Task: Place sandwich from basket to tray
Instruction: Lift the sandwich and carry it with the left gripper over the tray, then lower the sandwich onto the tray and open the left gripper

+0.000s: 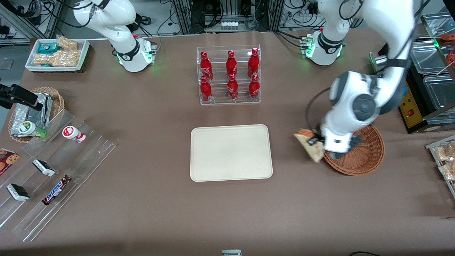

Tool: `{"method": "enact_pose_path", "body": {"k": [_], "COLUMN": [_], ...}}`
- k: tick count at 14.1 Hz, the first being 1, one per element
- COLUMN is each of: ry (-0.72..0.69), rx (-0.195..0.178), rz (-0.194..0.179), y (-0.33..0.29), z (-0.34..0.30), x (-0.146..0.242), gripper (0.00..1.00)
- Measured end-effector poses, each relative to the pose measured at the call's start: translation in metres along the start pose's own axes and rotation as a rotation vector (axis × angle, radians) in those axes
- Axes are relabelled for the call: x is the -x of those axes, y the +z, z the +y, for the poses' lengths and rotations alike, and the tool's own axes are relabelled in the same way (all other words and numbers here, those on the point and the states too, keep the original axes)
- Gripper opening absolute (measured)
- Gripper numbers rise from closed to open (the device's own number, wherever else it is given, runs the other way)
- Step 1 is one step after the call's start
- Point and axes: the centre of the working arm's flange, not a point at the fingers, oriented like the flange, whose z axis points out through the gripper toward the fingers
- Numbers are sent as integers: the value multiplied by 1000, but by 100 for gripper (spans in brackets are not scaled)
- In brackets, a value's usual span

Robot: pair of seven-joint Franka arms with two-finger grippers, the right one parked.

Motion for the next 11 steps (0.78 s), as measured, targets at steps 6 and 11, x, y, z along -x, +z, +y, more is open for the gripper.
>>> {"method": "enact_pose_path", "body": {"k": [6, 11], "ry": [298, 424], "rx": [24, 41], "rz": [56, 71], "y": [40, 94], "z": [149, 223], "x": [96, 145], "gripper": [14, 14]}}
